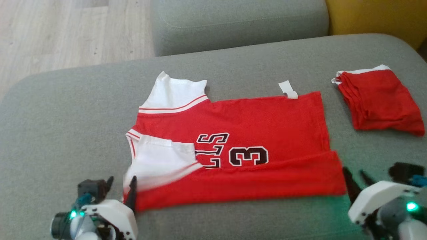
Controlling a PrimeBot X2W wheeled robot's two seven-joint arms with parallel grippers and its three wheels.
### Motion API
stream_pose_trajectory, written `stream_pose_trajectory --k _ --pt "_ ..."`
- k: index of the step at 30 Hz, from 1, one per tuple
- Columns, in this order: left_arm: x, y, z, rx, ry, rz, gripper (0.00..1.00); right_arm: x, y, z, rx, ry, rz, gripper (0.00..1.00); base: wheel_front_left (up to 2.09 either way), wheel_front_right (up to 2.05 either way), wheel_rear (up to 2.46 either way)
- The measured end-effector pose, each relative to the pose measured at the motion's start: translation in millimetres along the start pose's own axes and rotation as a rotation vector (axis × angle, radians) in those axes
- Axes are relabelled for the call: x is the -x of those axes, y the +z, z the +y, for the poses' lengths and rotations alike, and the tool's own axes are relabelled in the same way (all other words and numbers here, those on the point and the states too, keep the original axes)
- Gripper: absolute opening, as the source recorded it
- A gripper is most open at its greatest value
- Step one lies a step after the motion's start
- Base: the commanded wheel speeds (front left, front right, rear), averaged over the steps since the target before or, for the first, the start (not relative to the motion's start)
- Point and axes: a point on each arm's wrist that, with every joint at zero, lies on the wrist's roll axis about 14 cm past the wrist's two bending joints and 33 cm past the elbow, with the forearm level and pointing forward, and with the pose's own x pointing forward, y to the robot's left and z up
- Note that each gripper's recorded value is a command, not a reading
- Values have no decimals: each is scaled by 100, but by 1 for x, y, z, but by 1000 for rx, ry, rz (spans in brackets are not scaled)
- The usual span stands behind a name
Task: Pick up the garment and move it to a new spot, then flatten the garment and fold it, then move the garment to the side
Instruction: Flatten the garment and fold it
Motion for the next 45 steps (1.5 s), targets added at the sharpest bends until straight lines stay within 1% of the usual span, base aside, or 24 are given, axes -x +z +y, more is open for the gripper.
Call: stream_pose_trajectory --k 3,5,9,13,16,17,18,19,22,25,29,32,36,41,45 --pt "-4 4 5 -5 18 -23 100 3 18 -10 8 -34 -69 100 0 0 0" --pt "-9 16 6 -2 27 -65 100 5 34 -10 20 -41 -139 100 0 0 0" --pt "-27 62 10 12 30 -213 100 3 65 -5 28 -39 -264 100 0 0 0" --pt "-54 105 4 -1 -19 -298 100 -6 102 3 45 -24 -372 100 0 0 0" --pt "-80 131 -1 -39 -77 -299 100 -18 119 13 68 -3 -406 100 0 0 0" --pt "-80 131 -1 -39 -77 -299 100 -18 119 13 68 -3 -406 100 0 0 0" --pt "-100 141 -8 -79 -132 -269 100 -27 125 21 89 14 -406 100 0 0 0" --pt "-111 146 -11 -98 -157 -250 100 -32 128 25 96 24 -406 100 0 0 0" --pt "-146 152 -15 -155 -201 -154 100 -48 137 35 125 44 -410 100 0 0 0" --pt "-177 145 -13 -192 -217 -35 100 -61 149 42 151 60 -418 100 0 0 0" --pt "-210 126 -6 -207 -210 120 100 -71 160 42 191 62 -426 100 0 0 0" --pt "-226 106 -16 -228 -253 213 100 -77 162 33 217 41 -417 100 0 0 0" --pt "-243 84 -25 -241 -300 293 100 -86 160 23 236 17 -402 100 0 0 0" --pt "-260 62 -19 -263 -298 356 100 -95 155 16 250 3 -381 100 0 0 0" --pt "-264 49 -26 -268 -322 391 100 -99 148 10 249 -9 -363 100 0 0 0"
